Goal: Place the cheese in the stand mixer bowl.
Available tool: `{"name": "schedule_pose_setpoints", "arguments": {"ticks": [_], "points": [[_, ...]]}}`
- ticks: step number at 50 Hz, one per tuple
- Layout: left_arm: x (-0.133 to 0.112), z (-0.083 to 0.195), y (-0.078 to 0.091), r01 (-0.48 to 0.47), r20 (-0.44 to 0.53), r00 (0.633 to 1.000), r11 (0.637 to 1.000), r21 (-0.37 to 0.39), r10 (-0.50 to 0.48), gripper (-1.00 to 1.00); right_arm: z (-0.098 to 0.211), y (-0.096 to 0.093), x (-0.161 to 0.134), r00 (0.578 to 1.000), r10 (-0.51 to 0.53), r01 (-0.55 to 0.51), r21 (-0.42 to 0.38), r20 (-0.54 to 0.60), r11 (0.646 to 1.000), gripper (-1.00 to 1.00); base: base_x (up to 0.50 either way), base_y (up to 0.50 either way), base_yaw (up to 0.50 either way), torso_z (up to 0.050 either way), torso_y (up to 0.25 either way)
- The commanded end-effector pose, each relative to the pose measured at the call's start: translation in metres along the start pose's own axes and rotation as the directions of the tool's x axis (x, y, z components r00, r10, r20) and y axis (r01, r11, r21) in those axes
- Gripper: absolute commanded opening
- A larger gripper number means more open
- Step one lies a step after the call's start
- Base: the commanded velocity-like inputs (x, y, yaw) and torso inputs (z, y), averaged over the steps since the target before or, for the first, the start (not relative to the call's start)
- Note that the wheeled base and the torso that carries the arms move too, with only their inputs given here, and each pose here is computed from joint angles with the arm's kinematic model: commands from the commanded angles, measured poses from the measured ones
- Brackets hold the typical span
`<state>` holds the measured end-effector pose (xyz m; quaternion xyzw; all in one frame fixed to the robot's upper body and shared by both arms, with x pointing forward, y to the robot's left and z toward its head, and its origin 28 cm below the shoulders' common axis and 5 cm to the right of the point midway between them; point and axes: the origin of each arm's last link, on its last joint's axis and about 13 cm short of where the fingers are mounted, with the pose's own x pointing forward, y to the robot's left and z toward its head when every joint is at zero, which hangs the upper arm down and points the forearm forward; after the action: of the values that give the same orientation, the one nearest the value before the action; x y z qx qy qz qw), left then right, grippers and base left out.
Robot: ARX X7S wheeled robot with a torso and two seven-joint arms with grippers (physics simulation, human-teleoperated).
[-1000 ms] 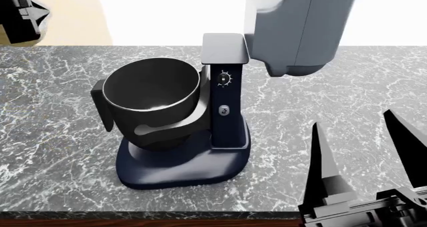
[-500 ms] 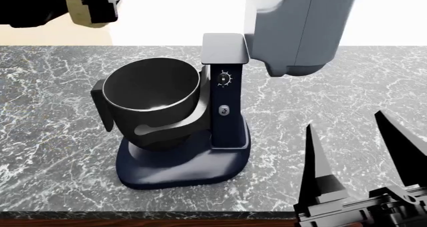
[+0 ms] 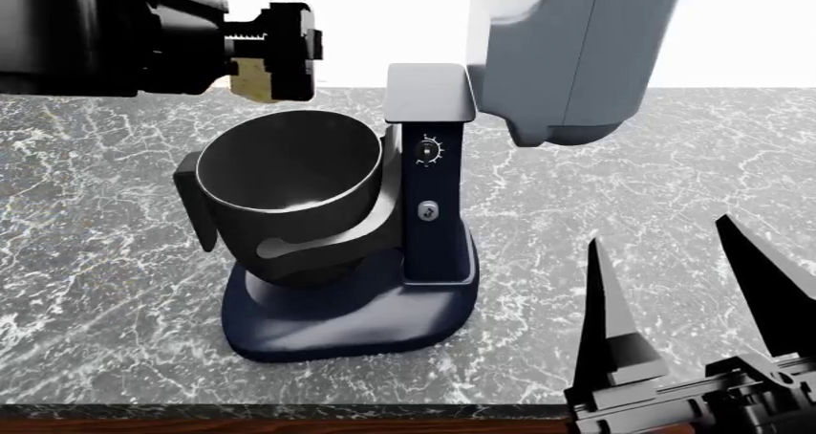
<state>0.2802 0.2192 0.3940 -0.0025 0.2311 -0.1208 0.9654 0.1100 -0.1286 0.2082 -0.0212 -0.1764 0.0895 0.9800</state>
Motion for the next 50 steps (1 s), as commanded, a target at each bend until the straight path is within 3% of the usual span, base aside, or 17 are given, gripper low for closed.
{"name": "schedule_pose_setpoints", "arguments": {"ticks": [1, 18, 40, 41, 43, 44, 50], "points": [[0.023, -0.01, -0.009, 0.02, -0.07, 0.997, 0.999, 0.036, -0.018, -1.0, -0.001, -0.001, 0.001, 1.0, -0.004, 0.004, 0.004, -0.002, 1.0, 1.0, 0.0, 0.0, 0.0, 0.0, 0.0], [0.042, -0.025, -0.011, 0.009, -0.148, 0.989, 0.997, 0.073, 0.002, -1.0, -0.007, -0.003, 0.002, 1.0, -0.01, 0.01, 0.019, -0.014, 1.0, 1.0, 0.0, 0.0, 0.0, 0.0, 0.0], [0.046, -0.029, -0.01, 0.002, -0.211, 0.977, 0.997, 0.083, 0.016, -1.0, -0.009, -0.004, 0.003, 1.0, -0.015, 0.015, 0.025, -0.016, 1.0, 1.0, 0.0, 0.0, 0.0, 0.0, 0.0], [0.046, -0.028, -0.01, 0.0, -0.205, 0.979, 0.997, 0.078, 0.016, 1.0, -0.009, -0.004, 0.002, 1.0, -0.016, 0.016, 0.024, -0.015, 1.0, 1.0, 0.0, 0.0, 0.0, 0.0, 0.0], [0.042, -0.027, -0.011, 0.016, -0.199, 0.98, 0.997, 0.08, 0.0, 1.0, -0.008, -0.005, 0.002, 1.0, -0.016, 0.017, 0.025, -0.014, 1.0, 1.0, 0.0, 0.0, 0.0, 0.0, 0.0], [0.026, -0.014, -0.01, 0.011, -0.107, 0.994, 0.998, 0.058, -0.005, 1.0, -0.009, -0.005, 0.003, 1.0, -0.016, 0.016, 0.026, -0.015, 1.0, 1.0, 0.0, 0.0, 0.0, 0.0, 0.0], [0.025, -0.014, -0.009, 0.001, -0.089, 0.996, 0.999, 0.051, 0.003, 1.0, -0.01, -0.005, 0.003, 1.0, -0.016, 0.016, 0.027, -0.017, 1.0, 1.0, 0.0, 0.0, 0.0, 0.0, 0.0]]}}
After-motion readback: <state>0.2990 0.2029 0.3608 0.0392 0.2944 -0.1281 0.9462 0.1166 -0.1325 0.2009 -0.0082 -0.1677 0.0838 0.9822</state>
